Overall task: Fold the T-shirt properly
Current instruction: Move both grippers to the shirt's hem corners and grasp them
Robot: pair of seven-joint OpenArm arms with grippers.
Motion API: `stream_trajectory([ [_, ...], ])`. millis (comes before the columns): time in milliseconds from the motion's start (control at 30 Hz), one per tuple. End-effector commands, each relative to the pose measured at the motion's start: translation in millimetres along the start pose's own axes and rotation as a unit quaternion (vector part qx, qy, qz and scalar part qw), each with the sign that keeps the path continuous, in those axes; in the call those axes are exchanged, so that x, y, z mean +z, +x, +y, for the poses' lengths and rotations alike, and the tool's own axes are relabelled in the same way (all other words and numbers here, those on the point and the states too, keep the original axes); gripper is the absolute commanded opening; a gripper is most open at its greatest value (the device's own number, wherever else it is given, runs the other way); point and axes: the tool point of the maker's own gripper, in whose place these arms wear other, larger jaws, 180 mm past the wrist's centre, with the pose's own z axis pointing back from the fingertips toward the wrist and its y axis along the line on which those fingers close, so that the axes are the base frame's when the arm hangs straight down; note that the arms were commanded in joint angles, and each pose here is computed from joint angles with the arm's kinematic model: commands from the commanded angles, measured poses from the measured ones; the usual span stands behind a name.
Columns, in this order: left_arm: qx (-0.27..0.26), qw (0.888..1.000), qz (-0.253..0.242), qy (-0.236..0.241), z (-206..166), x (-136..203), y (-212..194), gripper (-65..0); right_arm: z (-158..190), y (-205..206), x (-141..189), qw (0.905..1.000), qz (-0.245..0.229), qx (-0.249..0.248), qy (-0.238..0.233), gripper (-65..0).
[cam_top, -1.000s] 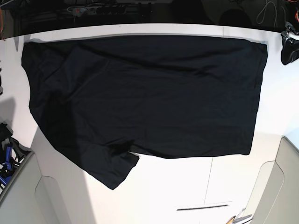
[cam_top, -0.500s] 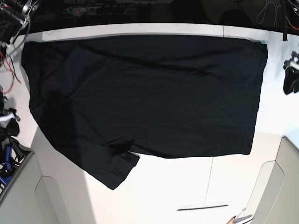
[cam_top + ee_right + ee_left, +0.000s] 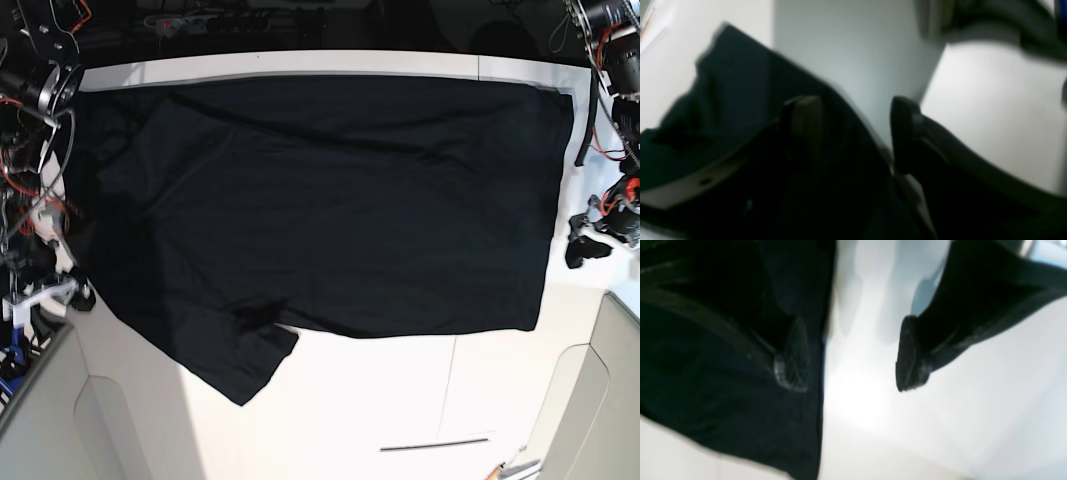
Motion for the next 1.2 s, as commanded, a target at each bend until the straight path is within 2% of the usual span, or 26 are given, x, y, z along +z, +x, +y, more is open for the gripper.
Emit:
stream_trajectory([
  [0,0.003,0.999,-0.041,-0.008,-0.2,-4.1,35.3,-22.0,-1.4,30.2,5.2,0.9992,-0.040,0.007,0.001,-32.2],
  [233,0.049,0.998,-0.036,-0.012,-3.5,-42.5,44.8,-22.0,-6.5,19.2,4.1,0.9995,-0.030,0.006,-0.006,-32.2],
  [467,0.063,0.998,-0.005,-0.021,-20.3,-66.3,30.9,-22.0,2.8,-0.7,-6.0,0.9999,-0.013,-0.010,0.005,-32.2],
  [700,0.067,0.997,0.009,-0.048,-55.5,-81.9,10.6,-22.0,26.1,-12.7,-18.7,0.9993,-0.010,-0.023,0.028,-32.2],
  [933,0.062,0.997,0.007,-0.054,-66.8,-86.7,6.0,-22.5,41.2,-19.8,-25.8,0.9986,-0.009,-0.031,0.042,-32.2],
  [1167,0.062,0.997,0.006,-0.054,-66.3,-86.6,6.6,-46.6,41.2,-19.8,-25.8,0.9986,-0.009,-0.031,0.042,-32.8],
])
